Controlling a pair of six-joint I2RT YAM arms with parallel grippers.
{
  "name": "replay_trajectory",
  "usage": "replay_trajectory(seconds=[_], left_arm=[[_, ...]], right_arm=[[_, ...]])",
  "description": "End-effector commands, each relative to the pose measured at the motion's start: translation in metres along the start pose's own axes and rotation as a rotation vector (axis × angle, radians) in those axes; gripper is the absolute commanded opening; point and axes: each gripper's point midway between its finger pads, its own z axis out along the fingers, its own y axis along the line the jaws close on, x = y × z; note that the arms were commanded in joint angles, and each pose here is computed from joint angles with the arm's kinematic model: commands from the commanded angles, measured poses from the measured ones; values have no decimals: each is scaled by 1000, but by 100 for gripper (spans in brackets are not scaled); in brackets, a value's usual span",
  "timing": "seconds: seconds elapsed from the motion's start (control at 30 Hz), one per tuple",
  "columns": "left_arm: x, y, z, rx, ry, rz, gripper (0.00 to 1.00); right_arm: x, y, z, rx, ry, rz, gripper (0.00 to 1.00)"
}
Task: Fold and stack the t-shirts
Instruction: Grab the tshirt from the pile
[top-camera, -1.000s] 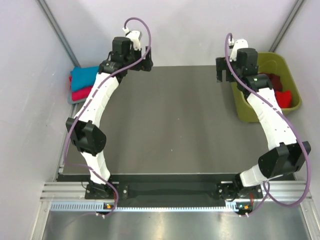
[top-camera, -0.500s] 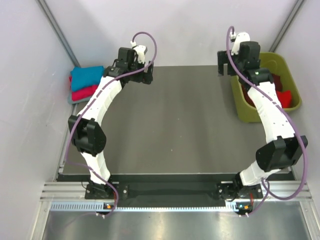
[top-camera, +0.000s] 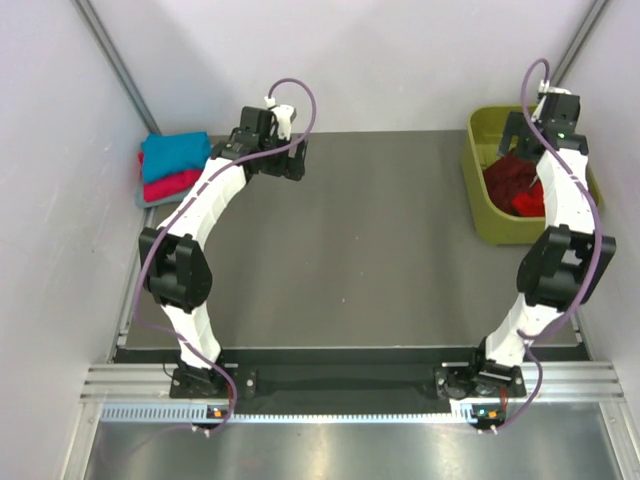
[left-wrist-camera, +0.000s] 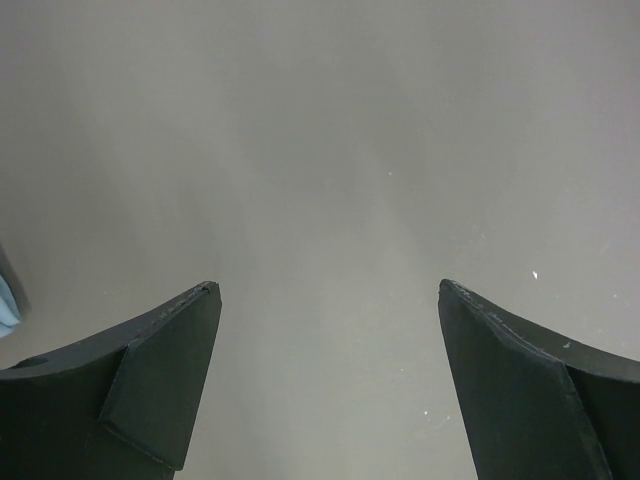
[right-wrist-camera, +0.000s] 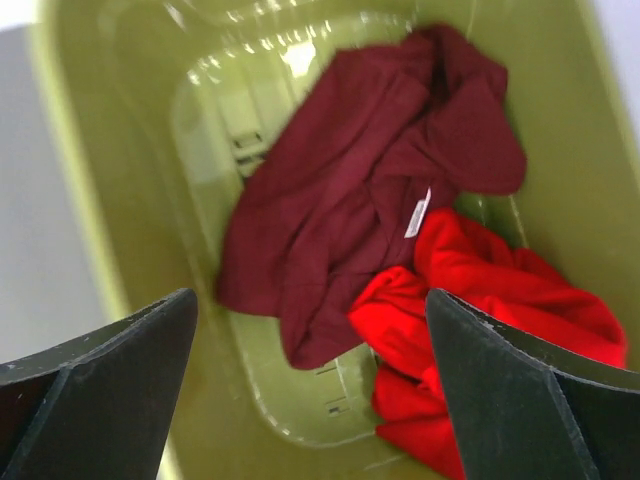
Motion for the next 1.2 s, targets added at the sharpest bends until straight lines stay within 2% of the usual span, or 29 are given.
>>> replay_trajectory(seconds=[0.0, 0.23, 0.53, 0.63, 0.67, 0.77, 0.87, 1.17], left_arm=[[-29, 0, -15, -9, -95, 13, 95], [-25, 1, -12, 18, -65, 36, 95], [-6, 1, 0, 28, -11, 27, 95], [-4, 2, 3, 28, 0, 28, 95], [-4, 2, 3, 25, 3, 26, 95], [-5, 3, 4, 25, 11, 30, 95], [-5, 3, 4, 24, 9, 32, 95], [5, 4, 5, 21, 36, 33, 95]], right_arm=[[-2, 2, 12, -38, 15, 16, 97], [24, -20, 60, -20, 86, 8, 96], [14, -75, 109, 106, 56, -15, 92], [14, -77, 123, 113, 54, -44, 85], [13, -77, 125, 112, 49, -47, 75], [15, -74, 130, 102, 53, -58, 61], [16, -69, 131, 81, 54, -64, 61], [28, -64, 149, 47, 78, -89, 43]])
